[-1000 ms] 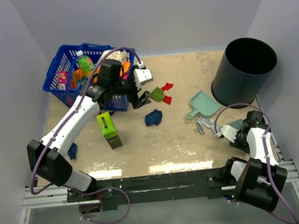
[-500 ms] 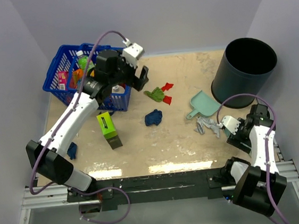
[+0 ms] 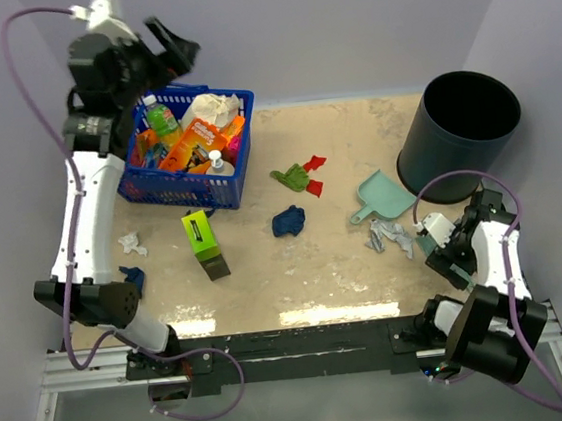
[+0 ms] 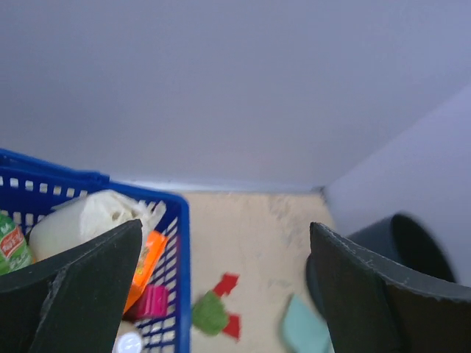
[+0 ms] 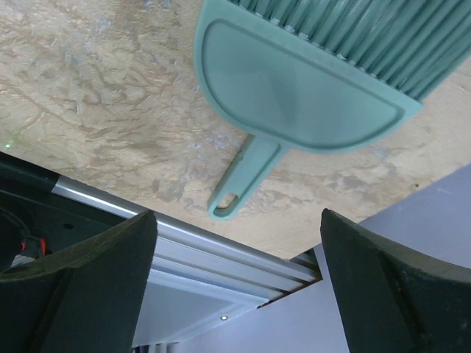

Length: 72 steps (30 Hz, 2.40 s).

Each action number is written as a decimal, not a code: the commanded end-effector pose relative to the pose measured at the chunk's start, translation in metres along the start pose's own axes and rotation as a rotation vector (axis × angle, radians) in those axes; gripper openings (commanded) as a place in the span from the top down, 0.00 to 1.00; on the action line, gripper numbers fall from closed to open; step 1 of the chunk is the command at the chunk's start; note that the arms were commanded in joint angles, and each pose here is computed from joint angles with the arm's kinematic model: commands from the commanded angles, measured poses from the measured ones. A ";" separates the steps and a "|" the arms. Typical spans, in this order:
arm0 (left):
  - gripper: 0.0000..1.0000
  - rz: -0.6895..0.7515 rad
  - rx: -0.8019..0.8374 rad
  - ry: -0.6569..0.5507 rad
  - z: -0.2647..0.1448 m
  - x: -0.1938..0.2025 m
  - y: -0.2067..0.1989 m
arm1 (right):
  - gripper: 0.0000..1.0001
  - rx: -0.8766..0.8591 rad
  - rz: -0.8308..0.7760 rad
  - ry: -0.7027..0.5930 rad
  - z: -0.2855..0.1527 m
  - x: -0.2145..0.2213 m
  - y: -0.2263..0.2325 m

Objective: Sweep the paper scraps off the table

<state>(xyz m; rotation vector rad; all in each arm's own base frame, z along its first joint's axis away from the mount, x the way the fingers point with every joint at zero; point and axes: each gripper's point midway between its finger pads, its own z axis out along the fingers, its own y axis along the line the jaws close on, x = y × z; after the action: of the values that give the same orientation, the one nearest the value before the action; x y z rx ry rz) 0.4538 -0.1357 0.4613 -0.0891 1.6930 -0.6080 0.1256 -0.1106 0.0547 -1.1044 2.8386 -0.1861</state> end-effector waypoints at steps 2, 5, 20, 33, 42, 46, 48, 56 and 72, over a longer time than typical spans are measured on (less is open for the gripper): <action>0.00 -0.560 0.222 -0.178 -0.042 -0.117 -0.012 | 0.03 -0.003 0.094 0.003 -0.004 -0.007 -0.013; 0.00 -0.582 0.391 -0.247 -0.059 -0.153 -0.031 | 0.02 -0.005 0.123 -0.003 -0.004 -0.009 -0.016; 0.00 -0.688 0.389 -0.222 -0.046 -0.153 -0.031 | 0.01 -0.014 0.086 0.016 0.001 -0.001 -0.001; 0.00 -0.148 0.614 -0.154 -0.049 -0.057 -0.087 | 0.02 -0.018 0.097 -0.090 -0.008 -0.023 -0.012; 0.00 0.171 0.326 0.143 -0.045 0.114 0.001 | 0.02 -0.034 0.071 -0.084 0.014 -0.018 0.001; 0.00 0.355 0.317 0.190 -0.052 0.130 0.016 | 0.05 -0.027 0.132 -0.077 0.031 -0.019 -0.001; 0.00 0.392 0.307 0.229 -0.056 0.138 0.019 | 0.05 -0.021 0.167 -0.089 0.034 -0.023 -0.006; 0.00 0.448 0.348 0.241 -0.056 0.144 0.012 | 0.19 -0.099 0.167 -0.047 0.053 -0.020 -0.001; 0.00 0.467 0.359 0.213 -0.033 0.127 0.005 | 0.44 -0.095 0.085 0.048 0.048 0.002 0.008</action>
<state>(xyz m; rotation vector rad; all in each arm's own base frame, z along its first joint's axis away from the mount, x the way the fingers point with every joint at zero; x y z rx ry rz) 0.3868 -0.1644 0.3232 0.6018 1.7826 -0.5896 0.1531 -0.1267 0.0150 -0.9363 2.9126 -0.1980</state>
